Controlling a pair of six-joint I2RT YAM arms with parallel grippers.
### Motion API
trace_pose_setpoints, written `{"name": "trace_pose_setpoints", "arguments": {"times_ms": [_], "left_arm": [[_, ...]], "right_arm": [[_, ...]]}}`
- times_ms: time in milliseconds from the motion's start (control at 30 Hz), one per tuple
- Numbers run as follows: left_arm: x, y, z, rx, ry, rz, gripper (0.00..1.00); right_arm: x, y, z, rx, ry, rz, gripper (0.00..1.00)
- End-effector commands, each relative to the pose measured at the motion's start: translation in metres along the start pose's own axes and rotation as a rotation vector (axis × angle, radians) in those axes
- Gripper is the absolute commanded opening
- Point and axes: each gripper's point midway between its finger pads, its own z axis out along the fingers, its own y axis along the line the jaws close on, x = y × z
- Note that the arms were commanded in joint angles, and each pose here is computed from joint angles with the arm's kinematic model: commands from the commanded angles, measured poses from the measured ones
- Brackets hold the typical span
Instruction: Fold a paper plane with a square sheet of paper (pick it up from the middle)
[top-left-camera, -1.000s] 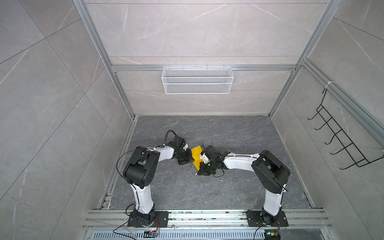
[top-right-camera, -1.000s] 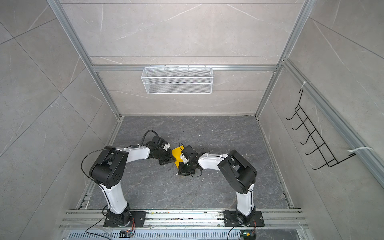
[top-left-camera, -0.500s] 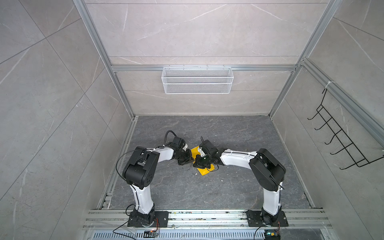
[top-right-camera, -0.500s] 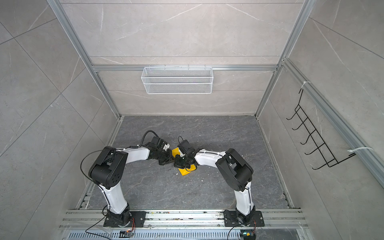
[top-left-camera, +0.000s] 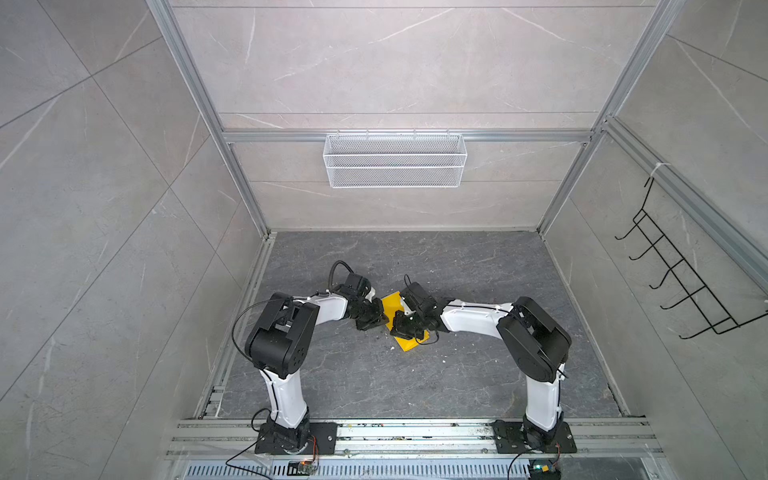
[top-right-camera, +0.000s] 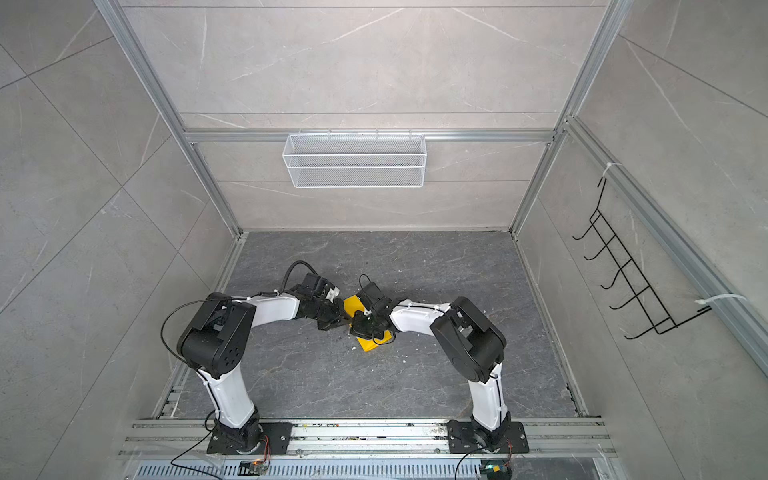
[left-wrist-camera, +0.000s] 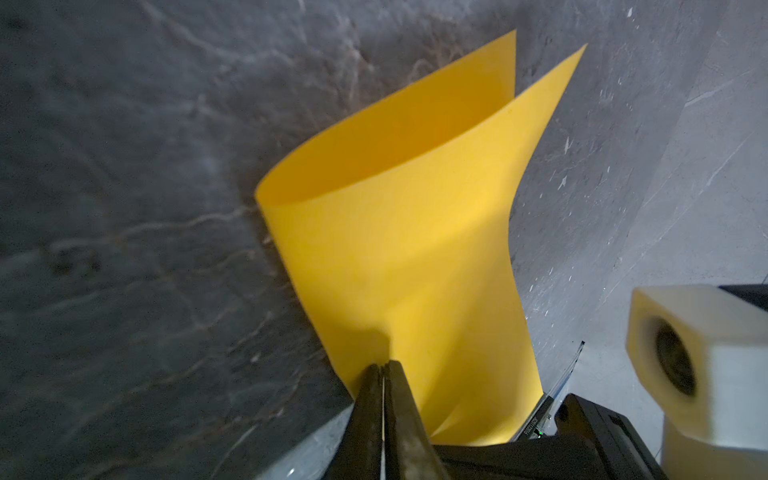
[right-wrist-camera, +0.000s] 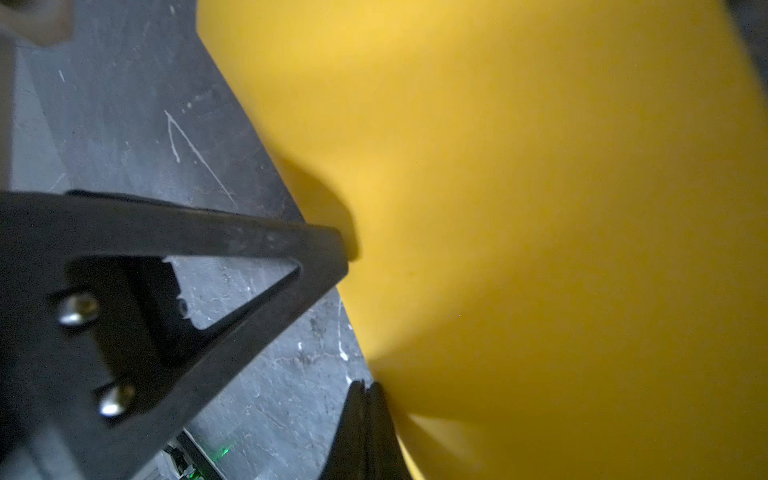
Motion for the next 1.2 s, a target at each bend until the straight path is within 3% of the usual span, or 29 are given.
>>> {"name": "trace_pose_setpoints", "arguments": {"times_ms": [0, 233, 700, 1000, 1167], "left_arm": [[0.009, 0.017, 0.000, -0.059, 0.018, -0.031, 0.11], [0.009, 0.019, 0.000, -0.065, 0.018, -0.030, 0.10], [0.008, 0.018, 0.001, -0.065, 0.019, -0.023, 0.10], [0.007, 0.016, 0.000, -0.056, 0.019, -0.018, 0.10], [0.008, 0.013, 0.000, -0.047, 0.028, -0.008, 0.10]], "right_arm": [[0.014, -0.029, 0.005, 0.083, 0.032, 0.037, 0.02], [0.029, -0.047, -0.003, 0.121, 0.053, 0.044, 0.02], [0.086, -0.072, -0.036, 0.148, 0.226, -0.034, 0.02], [0.038, 0.010, -0.076, -0.089, 0.003, -0.235, 0.05], [0.010, 0.026, -0.063, -0.074, -0.041, -0.248, 0.05]]}}
